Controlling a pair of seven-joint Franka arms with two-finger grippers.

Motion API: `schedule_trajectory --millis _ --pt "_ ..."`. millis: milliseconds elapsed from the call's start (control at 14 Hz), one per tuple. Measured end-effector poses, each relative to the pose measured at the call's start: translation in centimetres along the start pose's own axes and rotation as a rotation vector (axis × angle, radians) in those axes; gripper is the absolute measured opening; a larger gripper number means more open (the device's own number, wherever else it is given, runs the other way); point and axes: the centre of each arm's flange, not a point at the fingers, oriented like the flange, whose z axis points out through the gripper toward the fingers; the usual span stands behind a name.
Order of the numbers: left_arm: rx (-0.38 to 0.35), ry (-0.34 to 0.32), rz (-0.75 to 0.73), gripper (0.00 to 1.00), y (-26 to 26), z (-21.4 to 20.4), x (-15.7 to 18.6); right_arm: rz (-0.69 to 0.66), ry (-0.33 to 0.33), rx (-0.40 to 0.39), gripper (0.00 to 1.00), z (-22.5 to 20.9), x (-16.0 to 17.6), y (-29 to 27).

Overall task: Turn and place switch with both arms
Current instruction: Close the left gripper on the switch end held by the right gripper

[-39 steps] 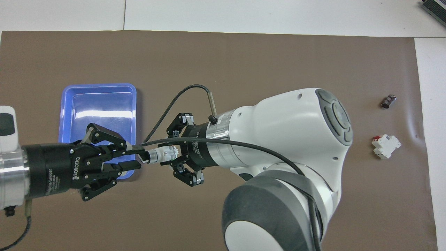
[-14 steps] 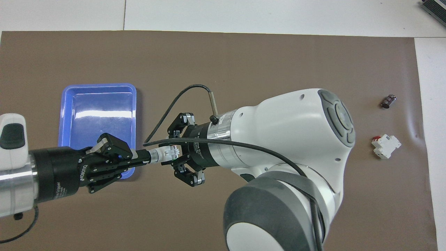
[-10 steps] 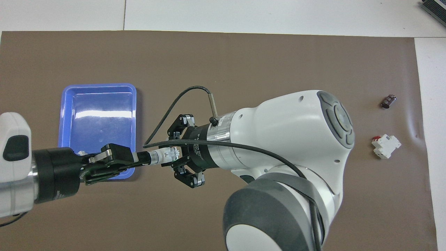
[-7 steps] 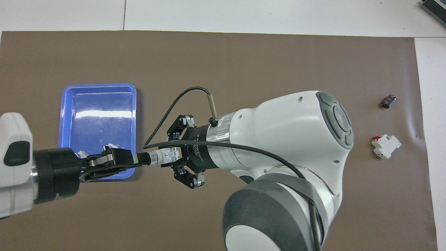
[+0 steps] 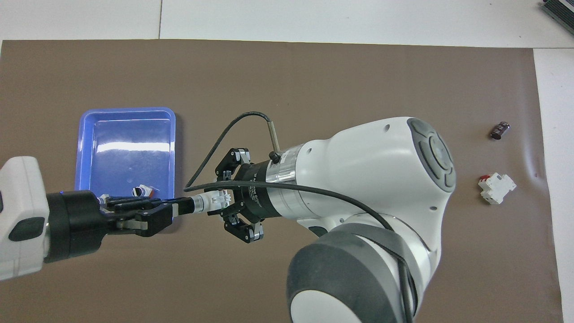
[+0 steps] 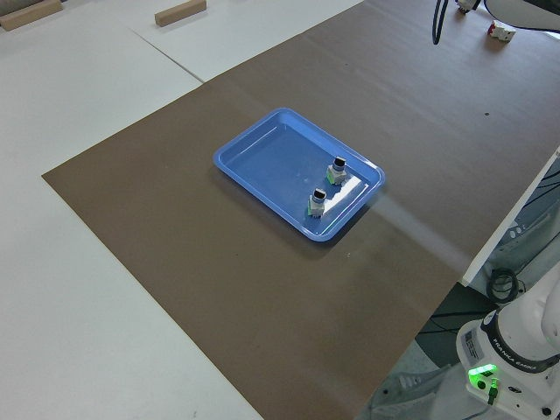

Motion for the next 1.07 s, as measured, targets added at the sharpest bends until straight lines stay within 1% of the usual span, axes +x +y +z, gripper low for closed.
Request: schedule_trajectory --millis 214,500,786,1071 --pt "-0.001 0.0 0.126 0.1 0.0 0.0 0.0 0.0 0.0 0.0 0.33 -0.01 0.0 0.0" --pt "-0.007 -0.01 0.22 0.1 -0.13 -0.08 -0.09 -0.002 0.001 -0.006 0.33 0.1 -0.08 0.13" --pt "-0.013 -0.015 0.26 0.1 -0.21 -0.17 -0.14 -0.003 0.001 -0.008 0.33 0.14 -0.17 0.21" --pt "-0.014 -0.017 0.264 0.1 -0.24 -0.19 -0.15 -0.004 0.001 -0.009 0.33 0.17 -0.19 0.23"
